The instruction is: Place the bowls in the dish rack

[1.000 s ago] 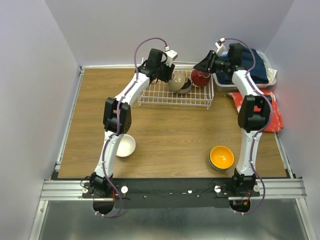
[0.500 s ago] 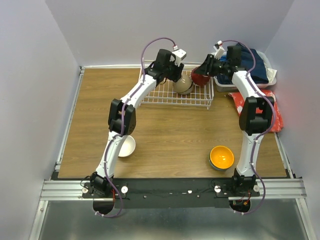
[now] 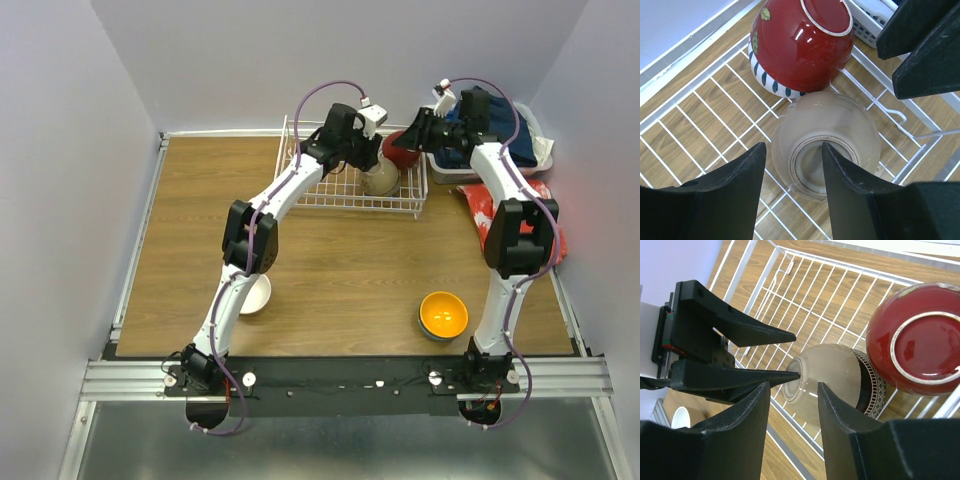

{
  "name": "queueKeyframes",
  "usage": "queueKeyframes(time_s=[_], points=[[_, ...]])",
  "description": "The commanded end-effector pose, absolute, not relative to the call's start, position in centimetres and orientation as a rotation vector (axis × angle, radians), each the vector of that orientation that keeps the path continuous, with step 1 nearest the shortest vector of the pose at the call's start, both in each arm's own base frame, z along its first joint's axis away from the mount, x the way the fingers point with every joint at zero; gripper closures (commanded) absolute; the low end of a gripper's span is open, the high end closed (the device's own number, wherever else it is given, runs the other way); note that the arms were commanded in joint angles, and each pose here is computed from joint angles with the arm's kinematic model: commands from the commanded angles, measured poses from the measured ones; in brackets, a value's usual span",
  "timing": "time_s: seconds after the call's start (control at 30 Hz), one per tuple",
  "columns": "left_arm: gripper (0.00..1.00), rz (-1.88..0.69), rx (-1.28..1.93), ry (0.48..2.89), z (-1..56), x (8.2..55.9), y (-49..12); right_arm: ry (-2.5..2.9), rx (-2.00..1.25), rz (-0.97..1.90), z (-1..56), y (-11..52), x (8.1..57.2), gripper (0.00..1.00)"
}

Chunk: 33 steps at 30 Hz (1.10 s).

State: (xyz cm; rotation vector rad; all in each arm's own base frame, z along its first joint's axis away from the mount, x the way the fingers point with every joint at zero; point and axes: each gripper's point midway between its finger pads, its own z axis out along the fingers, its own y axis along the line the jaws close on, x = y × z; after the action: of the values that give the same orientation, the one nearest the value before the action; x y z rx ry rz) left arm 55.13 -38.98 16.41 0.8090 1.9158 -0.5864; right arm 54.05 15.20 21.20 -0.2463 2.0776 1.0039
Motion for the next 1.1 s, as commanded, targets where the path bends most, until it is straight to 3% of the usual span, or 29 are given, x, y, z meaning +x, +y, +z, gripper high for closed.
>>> queueKeyframes(time_s=[0.0, 1.07], points=[[0.41, -0.658, 0.85, 2.001, 12.3, 53.5, -40.4, 2.079, -0.243, 0.942, 22.0, 14.2, 53.4, 0.5], [0.3, -0.749, 0.759, 1.854, 13.2, 53.6, -47.6, 2.067, -0.183, 0.768, 23.4, 10.0, 52.6, 0.5]])
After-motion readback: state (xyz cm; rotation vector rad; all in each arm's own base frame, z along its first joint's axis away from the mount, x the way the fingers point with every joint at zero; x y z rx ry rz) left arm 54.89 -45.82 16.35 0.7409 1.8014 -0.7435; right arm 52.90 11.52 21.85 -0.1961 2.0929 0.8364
